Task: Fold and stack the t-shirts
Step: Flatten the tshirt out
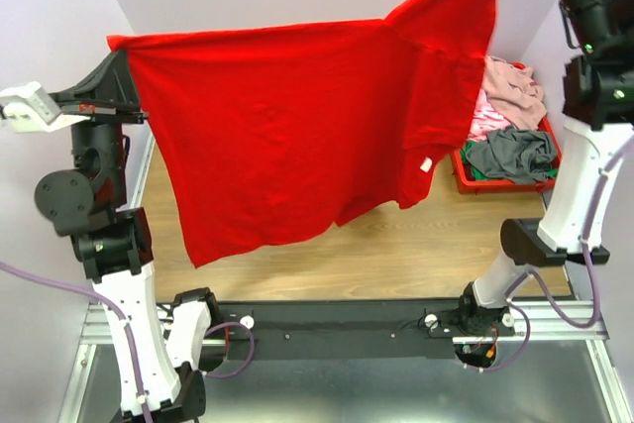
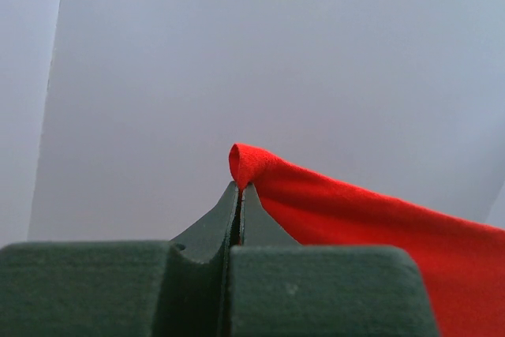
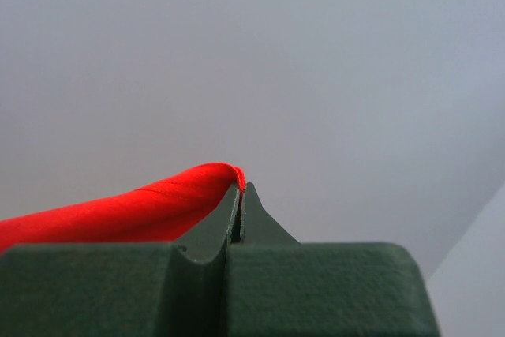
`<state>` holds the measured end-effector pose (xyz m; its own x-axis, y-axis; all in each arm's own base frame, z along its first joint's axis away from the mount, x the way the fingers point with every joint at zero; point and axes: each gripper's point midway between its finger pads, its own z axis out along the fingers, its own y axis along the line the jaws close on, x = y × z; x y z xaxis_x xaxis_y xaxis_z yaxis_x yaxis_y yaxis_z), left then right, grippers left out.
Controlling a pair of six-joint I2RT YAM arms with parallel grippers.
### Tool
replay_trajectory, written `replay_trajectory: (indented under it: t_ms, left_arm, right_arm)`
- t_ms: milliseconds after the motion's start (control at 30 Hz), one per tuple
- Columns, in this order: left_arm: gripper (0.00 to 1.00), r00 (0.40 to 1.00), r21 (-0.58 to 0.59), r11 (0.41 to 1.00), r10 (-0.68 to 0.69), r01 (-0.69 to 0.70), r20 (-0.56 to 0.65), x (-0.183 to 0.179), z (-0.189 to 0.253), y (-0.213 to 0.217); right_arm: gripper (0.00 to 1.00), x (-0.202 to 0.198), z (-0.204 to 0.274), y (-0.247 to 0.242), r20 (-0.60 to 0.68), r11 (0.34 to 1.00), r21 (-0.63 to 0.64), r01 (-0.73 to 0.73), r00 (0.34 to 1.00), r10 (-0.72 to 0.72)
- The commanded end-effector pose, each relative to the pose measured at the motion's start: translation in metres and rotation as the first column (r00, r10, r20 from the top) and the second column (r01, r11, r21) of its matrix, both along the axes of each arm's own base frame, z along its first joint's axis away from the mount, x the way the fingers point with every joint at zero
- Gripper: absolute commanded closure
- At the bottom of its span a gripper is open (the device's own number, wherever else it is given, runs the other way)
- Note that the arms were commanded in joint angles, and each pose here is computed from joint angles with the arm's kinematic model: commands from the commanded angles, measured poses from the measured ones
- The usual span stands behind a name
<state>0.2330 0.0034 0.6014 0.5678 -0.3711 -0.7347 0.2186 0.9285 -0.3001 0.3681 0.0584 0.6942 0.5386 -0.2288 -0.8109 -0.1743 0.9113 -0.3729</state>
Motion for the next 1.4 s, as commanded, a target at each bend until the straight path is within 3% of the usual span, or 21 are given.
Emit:
replay_trajectory:
  t_ms: [0, 133, 300, 433, 767, 900, 1100, 1200, 1367]
  left_arm:
    - [1.00, 0.993, -0.035, 0.996, 0.079, -0.083, -0.093, 0.030, -0.039, 0.021]
    - [1.00, 0.986, -0.029, 0.995, 0.094, -0.099, -0.135, 0.041, -0.060, 0.026]
    - [1.00, 0.995, -0.014, 0.999, 0.047, -0.048, -0.091, 0.033, -0.040, 0.015]
    - [1.00, 1.000, 0.007, 1.000, -0.002, 0.002, 0.011, 0.004, 0.002, 0.000]
    - [1.00, 0.972, 0.058, 0.997, -0.065, 0.054, 0.228, -0.097, 0.070, -0.032]
    - [1.00, 0.959, 0.057, 0.997, -0.072, 0.059, 0.275, -0.121, 0.083, -0.036]
    - [1.00, 0.956, 0.054, 0.998, -0.051, 0.038, 0.289, -0.129, 0.090, -0.034]
    - [1.00, 0.969, 0.041, 0.999, -0.029, 0.020, 0.247, -0.110, 0.077, -0.027]
    - [1.00, 0.995, 0.005, 1.000, 0.012, -0.013, 0.100, -0.040, 0.014, -0.009]
  right_arm:
    - [1.00, 0.041, -0.024, 0.001, -0.068, 0.999, 0.044, -0.019, 0.997, 0.022]
    - [1.00, 0.047, -0.032, 0.007, -0.096, 0.998, 0.049, -0.049, 0.994, 0.054]
    - [1.00, 0.022, -0.016, 0.013, -0.047, 0.996, 0.022, -0.090, 0.995, 0.091]
    - [0.99, -0.009, 0.004, 0.015, 0.016, 0.995, 0.004, -0.101, 0.995, 0.101]
    - [0.99, -0.156, 0.092, -0.003, 0.337, 0.997, 0.049, -0.052, 0.941, 0.033]
    - [0.99, -0.181, 0.104, -0.013, 0.395, 0.998, 0.068, -0.007, 0.918, -0.021]
    - [0.99, -0.168, 0.098, -0.021, 0.370, 0.996, 0.083, 0.038, 0.927, -0.067]
    - [0.99, -0.141, 0.086, -0.023, 0.318, 0.995, 0.081, 0.062, 0.944, -0.085]
    - [0.99, -0.065, 0.042, -0.024, 0.158, 0.994, 0.059, 0.095, 0.982, -0.103]
